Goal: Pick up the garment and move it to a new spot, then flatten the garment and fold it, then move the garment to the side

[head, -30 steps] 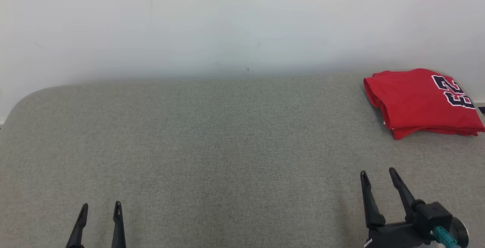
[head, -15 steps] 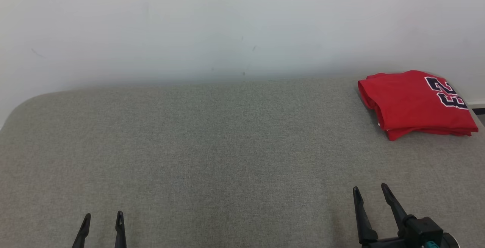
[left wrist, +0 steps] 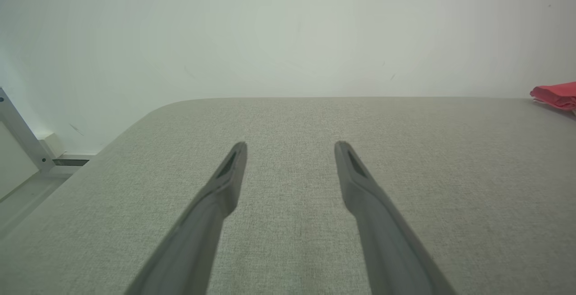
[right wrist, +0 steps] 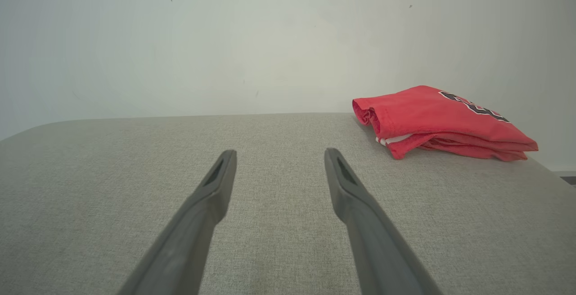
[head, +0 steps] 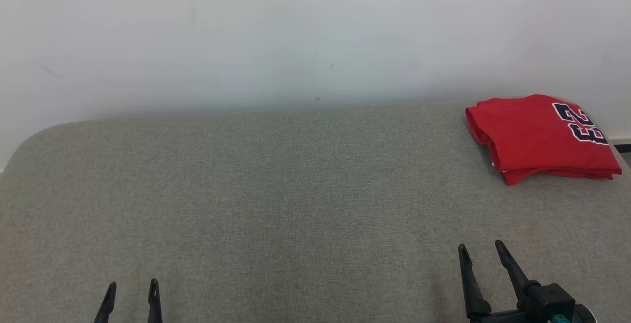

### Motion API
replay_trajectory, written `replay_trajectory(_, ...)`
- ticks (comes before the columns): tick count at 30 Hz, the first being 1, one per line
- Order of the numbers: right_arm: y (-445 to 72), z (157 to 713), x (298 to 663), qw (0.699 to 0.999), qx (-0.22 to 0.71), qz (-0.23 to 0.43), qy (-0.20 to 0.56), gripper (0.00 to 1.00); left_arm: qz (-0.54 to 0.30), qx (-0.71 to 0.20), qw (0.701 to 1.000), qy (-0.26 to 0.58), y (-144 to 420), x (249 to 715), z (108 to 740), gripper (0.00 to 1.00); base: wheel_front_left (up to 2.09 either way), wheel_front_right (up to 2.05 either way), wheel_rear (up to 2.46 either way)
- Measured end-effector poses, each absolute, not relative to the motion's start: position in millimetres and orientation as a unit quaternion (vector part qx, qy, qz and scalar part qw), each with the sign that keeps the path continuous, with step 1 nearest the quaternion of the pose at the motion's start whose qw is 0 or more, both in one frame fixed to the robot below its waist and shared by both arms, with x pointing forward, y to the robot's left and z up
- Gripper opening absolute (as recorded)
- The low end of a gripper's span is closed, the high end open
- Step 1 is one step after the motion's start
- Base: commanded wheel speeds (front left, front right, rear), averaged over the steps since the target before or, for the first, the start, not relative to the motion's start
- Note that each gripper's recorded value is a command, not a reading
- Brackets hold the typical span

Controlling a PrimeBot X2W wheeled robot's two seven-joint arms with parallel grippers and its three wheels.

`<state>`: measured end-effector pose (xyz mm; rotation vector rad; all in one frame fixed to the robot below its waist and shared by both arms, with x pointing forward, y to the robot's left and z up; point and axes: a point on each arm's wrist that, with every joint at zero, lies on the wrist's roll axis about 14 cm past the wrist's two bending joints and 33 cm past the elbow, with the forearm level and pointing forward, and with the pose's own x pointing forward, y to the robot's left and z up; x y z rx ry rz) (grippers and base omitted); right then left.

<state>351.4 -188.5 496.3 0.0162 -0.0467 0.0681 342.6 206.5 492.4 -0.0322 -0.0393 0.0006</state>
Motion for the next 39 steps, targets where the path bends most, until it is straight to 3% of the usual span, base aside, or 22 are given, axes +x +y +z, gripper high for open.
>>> replay_trajectory(20,-186.9,493.0,350.9,0.999,0.004,0.038,-0.018,1.00,0.023,-0.002,1.000,-0.014,216.5,340.7,489.2,1.00,0.00,0.00,0.00)
replay_trajectory(21,-186.9,493.0,350.9,0.999,0.004,0.038,-0.018,0.00,0.023,-0.002,1.000,-0.014,216.5,340.7,489.2,0.00,0.00,0.00,0.00)
replay_trajectory(29,-189.8,461.5,339.0,0.999,0.026,0.027,0.037,0.00,0.032,-0.030,0.999,0.030,215.6,334.0,463.8,0.00,0.00,0.00,0.00)
replay_trajectory(39,-197.3,463.4,343.2,0.991,0.125,-0.001,0.041,0.00,0.052,-0.129,0.989,0.040,219.6,336.3,460.8,0.00,0.00,0.00,0.00)
